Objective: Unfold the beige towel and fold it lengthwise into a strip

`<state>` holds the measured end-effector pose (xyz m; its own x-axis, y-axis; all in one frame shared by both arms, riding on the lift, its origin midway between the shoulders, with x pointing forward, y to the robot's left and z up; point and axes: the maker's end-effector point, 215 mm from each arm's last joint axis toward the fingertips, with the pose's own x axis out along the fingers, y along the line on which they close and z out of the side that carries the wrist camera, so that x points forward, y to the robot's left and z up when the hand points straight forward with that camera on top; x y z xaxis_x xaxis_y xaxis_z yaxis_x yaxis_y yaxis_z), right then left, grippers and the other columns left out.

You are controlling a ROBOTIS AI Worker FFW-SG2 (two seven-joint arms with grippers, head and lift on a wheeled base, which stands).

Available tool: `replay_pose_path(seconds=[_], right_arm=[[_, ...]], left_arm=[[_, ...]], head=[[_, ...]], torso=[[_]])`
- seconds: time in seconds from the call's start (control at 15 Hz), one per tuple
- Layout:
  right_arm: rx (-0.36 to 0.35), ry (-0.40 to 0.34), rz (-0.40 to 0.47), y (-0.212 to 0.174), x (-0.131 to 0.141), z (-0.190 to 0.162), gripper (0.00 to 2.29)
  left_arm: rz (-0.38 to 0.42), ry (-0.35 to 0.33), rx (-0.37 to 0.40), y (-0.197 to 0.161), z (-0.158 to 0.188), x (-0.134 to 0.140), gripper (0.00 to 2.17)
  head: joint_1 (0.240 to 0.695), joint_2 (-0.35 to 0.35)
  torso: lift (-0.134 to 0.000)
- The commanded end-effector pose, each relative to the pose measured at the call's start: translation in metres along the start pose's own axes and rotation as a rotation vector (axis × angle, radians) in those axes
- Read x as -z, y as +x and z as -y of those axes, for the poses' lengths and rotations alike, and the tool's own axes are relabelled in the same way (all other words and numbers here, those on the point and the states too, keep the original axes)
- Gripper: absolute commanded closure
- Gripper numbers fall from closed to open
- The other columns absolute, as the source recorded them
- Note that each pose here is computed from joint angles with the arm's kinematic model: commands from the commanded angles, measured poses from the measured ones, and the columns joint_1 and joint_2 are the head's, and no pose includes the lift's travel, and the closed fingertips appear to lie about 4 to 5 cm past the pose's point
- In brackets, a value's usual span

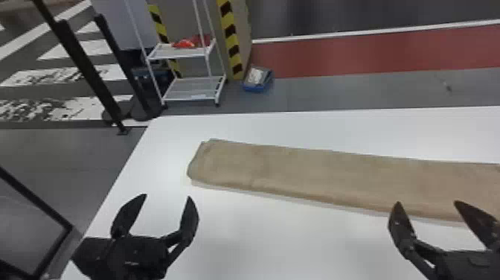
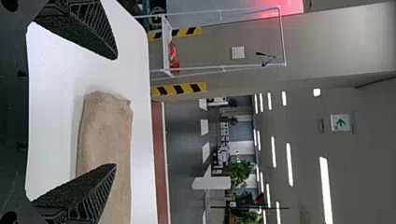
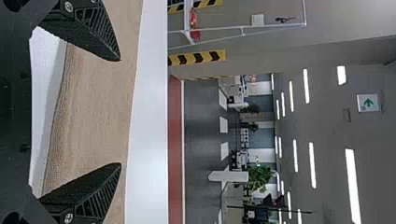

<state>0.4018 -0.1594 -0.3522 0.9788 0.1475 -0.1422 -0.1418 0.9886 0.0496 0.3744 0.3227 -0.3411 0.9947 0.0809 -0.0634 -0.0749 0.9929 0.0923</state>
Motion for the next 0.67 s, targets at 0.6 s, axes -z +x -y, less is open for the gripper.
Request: replay_pose_path(seconds=[0.6], right_arm=[[0.005,-0.007,-0.036,0.004,0.006,0.004,0.08]], left_arm=[[-0.050,-0.013,-0.013,0.007,-0.004,0.013,0.05]], head=[[0.695,0.238]], torso=[[-0.126]])
